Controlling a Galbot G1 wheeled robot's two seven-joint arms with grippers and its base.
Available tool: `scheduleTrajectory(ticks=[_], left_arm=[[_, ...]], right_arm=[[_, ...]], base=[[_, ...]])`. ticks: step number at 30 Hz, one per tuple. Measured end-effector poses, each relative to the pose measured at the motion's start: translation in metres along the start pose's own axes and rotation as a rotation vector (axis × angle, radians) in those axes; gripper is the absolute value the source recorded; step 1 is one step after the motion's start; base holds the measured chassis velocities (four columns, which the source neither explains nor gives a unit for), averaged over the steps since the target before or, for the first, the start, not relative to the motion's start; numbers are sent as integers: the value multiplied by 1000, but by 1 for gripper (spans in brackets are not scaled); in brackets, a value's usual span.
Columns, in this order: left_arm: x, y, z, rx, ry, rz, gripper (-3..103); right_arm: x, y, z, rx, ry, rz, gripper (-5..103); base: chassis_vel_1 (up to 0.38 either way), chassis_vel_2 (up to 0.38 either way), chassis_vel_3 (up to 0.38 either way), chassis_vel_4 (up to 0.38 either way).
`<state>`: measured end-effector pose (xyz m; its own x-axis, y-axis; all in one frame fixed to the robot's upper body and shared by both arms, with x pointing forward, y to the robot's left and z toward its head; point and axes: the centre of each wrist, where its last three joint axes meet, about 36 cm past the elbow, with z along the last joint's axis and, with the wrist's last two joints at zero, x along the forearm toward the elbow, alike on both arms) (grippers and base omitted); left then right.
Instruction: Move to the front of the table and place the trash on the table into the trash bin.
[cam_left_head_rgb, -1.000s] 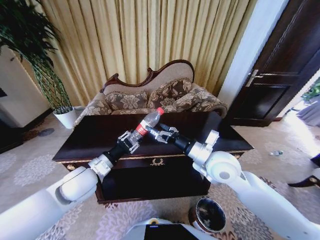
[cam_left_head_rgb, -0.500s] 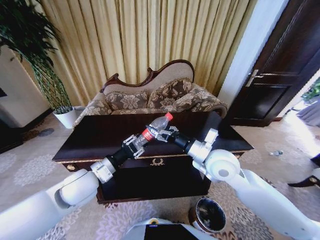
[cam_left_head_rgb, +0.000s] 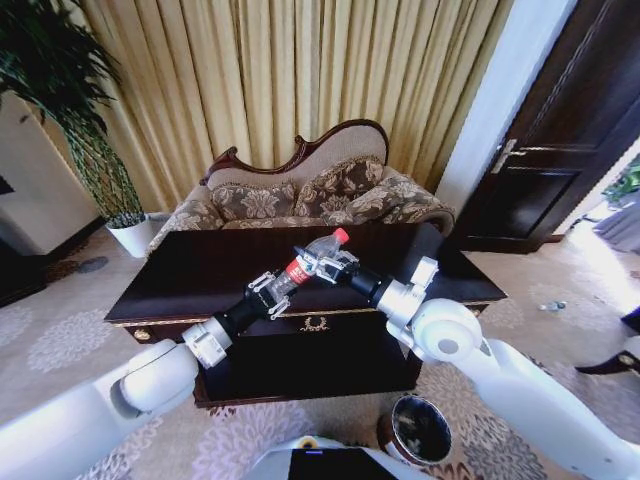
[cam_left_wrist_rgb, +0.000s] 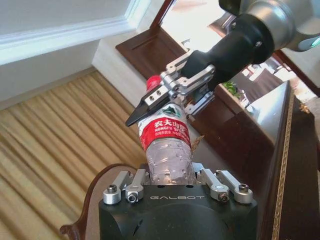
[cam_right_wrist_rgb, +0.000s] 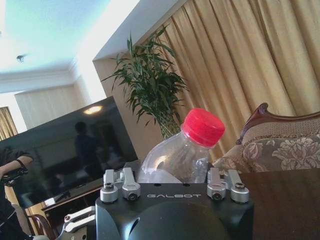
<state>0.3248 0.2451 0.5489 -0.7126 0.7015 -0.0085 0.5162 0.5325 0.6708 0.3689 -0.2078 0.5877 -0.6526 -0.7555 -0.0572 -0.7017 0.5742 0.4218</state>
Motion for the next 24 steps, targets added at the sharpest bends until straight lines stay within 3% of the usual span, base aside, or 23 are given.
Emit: scheduleTrajectory(ticks=[2, 3, 7, 8, 10, 16, 18, 19, 22, 24], left_arm=[[0, -1, 0, 8, 10, -7, 34], [1, -2, 0, 25, 25, -16, 39], [1, -1, 1, 62, 53, -40, 55], [1, -1, 1, 62, 53, -40, 55], [0, 5, 4, 82, 66, -64, 66], [1, 7, 2, 140, 71, -77, 82], [2, 4, -2, 215, 57, -66, 93], [2, 4, -2, 215, 57, -66, 93], [5, -1, -11, 344, 33, 2, 100], [6, -2, -14, 366, 36, 10, 100]], right_arm=[[0, 0, 0, 0, 0, -1, 57], [0, -1, 2, 4, 1, -4, 51], [2, -7, 5, 17, 9, -2, 44], [2, -7, 5, 17, 9, -2, 44], [2, -11, 5, 22, 7, 11, 35], [1, -15, 6, 21, 1, 24, 30], [0, -17, 7, 18, -1, 30, 30], [0, -17, 7, 18, -1, 30, 30], [-1, -19, 7, 17, -9, 33, 30], [-1, -19, 7, 17, -12, 35, 30]], base=[[0, 0, 0, 0], [0, 0, 0, 0], [0, 0, 0, 0], [0, 0, 0, 0], [0, 0, 0, 0], [0, 0, 0, 0], [0, 0, 0, 0], [0, 0, 0, 0], [0, 0, 0, 0], [0, 0, 0, 0]])
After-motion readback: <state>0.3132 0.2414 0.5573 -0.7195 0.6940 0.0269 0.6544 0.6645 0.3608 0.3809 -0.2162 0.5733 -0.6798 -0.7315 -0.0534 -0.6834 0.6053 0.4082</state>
